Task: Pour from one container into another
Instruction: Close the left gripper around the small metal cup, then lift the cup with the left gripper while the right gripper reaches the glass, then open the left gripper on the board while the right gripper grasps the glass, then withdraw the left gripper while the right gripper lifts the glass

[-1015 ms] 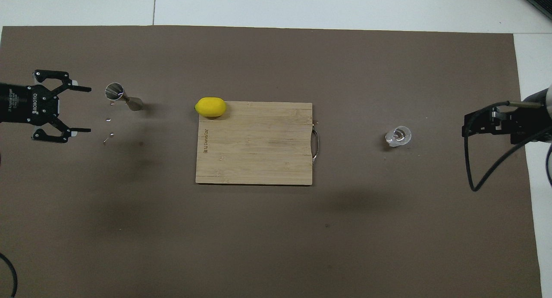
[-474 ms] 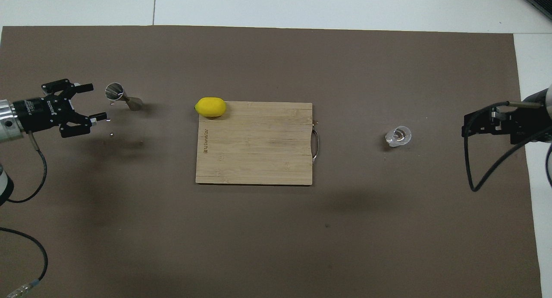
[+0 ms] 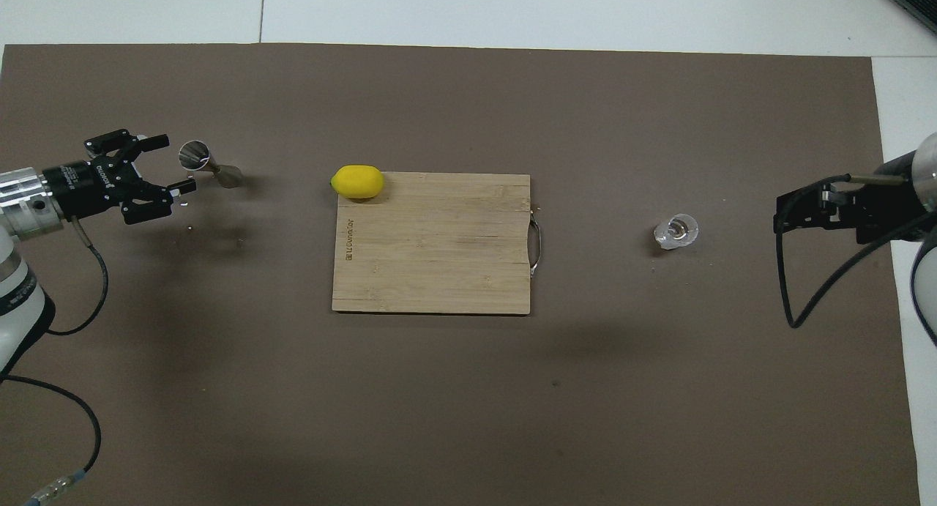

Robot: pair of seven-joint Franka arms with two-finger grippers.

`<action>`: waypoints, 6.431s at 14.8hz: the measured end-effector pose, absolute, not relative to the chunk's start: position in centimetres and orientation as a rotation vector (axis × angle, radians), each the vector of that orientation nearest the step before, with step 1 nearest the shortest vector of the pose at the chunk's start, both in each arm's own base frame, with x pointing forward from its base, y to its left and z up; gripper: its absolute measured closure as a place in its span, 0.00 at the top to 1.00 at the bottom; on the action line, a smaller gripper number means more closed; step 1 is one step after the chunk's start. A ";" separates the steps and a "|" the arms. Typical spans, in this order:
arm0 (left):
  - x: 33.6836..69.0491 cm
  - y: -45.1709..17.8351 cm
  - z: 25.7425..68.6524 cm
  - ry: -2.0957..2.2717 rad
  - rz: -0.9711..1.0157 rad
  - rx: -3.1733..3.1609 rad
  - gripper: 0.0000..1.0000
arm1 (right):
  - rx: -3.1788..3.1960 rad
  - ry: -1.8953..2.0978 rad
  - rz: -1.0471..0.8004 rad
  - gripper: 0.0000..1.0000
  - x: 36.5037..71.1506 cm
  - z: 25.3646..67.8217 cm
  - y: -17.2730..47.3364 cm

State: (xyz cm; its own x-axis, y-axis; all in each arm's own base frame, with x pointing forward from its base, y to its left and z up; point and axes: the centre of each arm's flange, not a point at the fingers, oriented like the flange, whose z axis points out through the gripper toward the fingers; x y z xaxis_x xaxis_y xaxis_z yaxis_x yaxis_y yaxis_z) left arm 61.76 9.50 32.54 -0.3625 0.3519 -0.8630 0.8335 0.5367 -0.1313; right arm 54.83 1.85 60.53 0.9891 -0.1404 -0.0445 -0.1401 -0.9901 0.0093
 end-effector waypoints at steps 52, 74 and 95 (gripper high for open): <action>55.0 -35.1 34.2 1.845 -0.759 1.200 0.49 | 2.506 -2.270 -0.620 1.00 63.3 36.5 -7.4; 54.3 -36.1 33.5 1.854 -0.758 1.219 0.69 | 2.514 -2.444 -0.999 1.00 59.4 24.8 -8.0; 61.5 -14.4 50.0 1.563 0.028 2.142 1.00 | 2.552 -2.452 -0.939 0.50 60.4 26.7 -7.6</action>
State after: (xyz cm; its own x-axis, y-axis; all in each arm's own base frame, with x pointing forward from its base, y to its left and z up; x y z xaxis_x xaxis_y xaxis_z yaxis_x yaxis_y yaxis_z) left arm 61.49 -14.35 49.98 0.3460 0.9012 -0.2611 0.8912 -0.2287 0.3917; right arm 60.40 -7.57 26.71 0.0395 -0.7445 -0.6665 -0.9992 -0.0302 -0.0254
